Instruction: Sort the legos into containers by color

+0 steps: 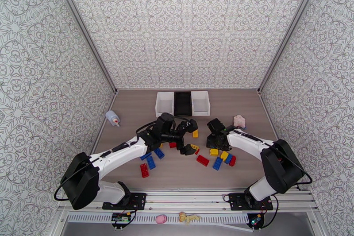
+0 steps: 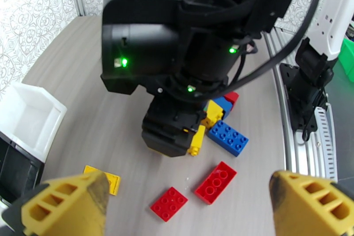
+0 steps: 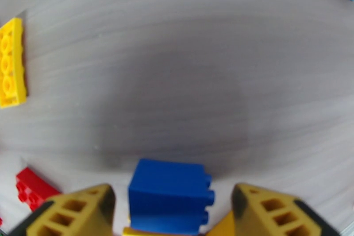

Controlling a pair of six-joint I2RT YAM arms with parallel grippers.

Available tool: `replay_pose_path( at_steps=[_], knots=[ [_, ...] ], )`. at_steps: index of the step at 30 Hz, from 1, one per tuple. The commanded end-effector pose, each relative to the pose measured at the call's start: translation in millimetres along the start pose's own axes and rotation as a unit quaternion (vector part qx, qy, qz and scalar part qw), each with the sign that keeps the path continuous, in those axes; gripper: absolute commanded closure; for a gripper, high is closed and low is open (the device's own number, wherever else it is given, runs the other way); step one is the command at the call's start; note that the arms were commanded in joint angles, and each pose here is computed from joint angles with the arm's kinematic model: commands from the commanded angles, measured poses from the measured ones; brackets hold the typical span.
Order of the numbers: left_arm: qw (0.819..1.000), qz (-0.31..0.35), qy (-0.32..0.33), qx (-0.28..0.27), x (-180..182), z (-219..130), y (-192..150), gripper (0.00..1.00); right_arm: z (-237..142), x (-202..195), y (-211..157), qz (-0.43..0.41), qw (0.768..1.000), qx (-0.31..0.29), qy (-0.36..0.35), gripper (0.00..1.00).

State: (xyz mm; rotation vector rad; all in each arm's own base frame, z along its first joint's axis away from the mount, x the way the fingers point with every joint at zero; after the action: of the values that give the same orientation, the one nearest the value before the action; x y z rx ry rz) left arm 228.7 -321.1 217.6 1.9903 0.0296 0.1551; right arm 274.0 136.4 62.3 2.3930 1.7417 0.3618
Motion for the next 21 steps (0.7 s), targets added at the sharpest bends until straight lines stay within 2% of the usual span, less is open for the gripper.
replay_pose_path(
  at_steps=[1, 7, 12, 21],
  knots=[
    [1.000, 0.019, -0.009, -0.010, -4, -3, 13, 0.00, 2, 6, 6, 0.006, 1.000, -0.004, 0.011, 0.35],
    [1.000, 0.016, -0.002, -0.015, -1, -3, 16, 0.00, -3, 8, 10, 0.004, 1.000, -0.014, 0.019, 0.53],
    [1.000, 0.014, 0.006, -0.017, 1, -3, 17, 0.00, -11, 7, 15, -0.003, 1.000, -0.024, 0.014, 0.60],
    [0.999, 0.005, 0.042, -0.023, 9, -7, 19, 0.00, -50, 20, 44, -0.033, 0.995, -0.088, 0.040, 0.62]
  ],
)
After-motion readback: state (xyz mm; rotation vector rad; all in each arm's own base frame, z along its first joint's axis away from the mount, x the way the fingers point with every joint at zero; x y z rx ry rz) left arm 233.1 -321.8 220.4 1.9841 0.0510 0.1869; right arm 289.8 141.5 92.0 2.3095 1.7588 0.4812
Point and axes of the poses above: each hand's point on the last joint's axis, 136 mm out from that joint toward the fingers, its own z axis out along the fingers, its own x axis along the line the jaws close on, y = z × x, the point moved 3 cm from there along -z, back along the fingers, and after that the axes turned 9 degrees about z, right-handed, at the moved point
